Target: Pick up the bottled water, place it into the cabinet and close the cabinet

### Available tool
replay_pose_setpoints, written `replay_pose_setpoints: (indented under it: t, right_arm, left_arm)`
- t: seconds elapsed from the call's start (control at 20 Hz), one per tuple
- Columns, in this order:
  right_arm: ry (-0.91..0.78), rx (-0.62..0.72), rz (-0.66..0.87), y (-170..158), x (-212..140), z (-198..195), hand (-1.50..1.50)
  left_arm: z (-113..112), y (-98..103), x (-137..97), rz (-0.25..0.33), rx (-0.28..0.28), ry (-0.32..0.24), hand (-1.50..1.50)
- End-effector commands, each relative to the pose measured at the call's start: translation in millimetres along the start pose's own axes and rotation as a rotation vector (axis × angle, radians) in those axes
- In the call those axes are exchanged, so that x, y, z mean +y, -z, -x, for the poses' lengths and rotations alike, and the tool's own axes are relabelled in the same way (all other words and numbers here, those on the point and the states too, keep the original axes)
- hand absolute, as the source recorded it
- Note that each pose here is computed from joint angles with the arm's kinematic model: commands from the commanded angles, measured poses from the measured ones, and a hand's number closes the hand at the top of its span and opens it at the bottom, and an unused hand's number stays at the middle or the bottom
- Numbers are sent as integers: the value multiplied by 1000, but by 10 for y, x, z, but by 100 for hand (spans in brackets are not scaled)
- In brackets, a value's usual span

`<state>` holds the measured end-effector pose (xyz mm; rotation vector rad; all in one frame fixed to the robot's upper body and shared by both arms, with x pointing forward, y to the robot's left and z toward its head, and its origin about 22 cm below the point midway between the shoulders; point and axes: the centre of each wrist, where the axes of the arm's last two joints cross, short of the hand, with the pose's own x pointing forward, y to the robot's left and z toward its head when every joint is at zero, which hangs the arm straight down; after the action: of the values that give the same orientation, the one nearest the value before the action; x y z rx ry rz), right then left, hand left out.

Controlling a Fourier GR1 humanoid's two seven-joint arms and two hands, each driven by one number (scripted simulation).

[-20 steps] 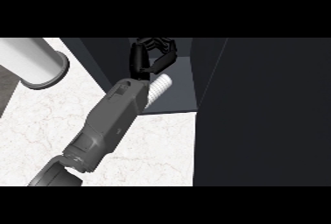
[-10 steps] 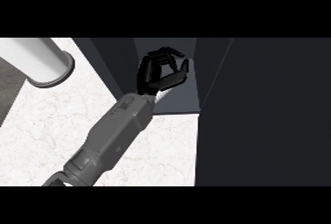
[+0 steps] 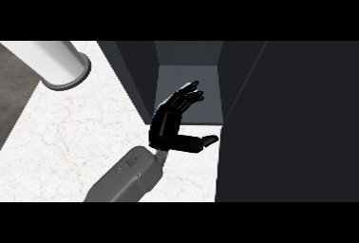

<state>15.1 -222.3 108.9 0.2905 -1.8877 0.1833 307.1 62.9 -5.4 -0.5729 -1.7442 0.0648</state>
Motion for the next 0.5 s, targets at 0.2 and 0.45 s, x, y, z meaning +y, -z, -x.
replay_pose_setpoints:
  t: [0.2, 0.45]
  right_arm:
    - [-52, -46, -3, 109, 78, -319, -150]
    - [-56, 22, -238, 90, 17, -285, 150]
  left_arm:
    - [-84, -1088, 307, -98, -2, 11, -150]
    - [-344, -1544, 609, -123, -35, -10, -150]
